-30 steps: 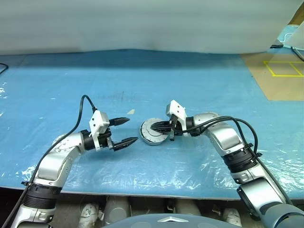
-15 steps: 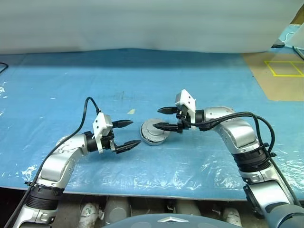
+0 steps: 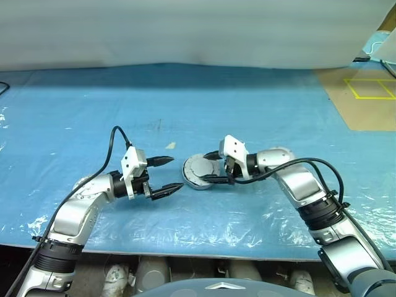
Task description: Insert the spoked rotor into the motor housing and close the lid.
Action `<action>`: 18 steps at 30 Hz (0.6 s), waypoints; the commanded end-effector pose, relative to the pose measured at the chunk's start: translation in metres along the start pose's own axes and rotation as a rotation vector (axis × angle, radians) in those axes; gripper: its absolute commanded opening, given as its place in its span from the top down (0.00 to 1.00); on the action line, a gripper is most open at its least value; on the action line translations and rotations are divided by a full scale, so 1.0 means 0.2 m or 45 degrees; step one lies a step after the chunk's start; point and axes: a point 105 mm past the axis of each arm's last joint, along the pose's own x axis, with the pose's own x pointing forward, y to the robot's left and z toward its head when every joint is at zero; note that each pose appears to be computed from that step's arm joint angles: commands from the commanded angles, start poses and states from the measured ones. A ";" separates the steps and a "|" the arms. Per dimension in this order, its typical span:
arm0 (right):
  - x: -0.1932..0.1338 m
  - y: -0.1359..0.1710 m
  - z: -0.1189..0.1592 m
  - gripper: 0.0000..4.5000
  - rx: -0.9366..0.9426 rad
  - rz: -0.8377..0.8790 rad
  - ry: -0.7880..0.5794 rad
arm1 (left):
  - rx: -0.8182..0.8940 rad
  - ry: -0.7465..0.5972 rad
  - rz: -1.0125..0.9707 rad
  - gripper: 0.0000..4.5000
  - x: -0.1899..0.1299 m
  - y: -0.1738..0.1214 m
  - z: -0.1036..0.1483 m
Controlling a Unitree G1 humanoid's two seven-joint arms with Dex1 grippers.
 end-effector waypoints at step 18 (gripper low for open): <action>0.02 -0.05 0.06 0.33 0.041 -0.031 -0.071 | 0.069 -0.043 -0.001 0.00 0.01 0.00 0.06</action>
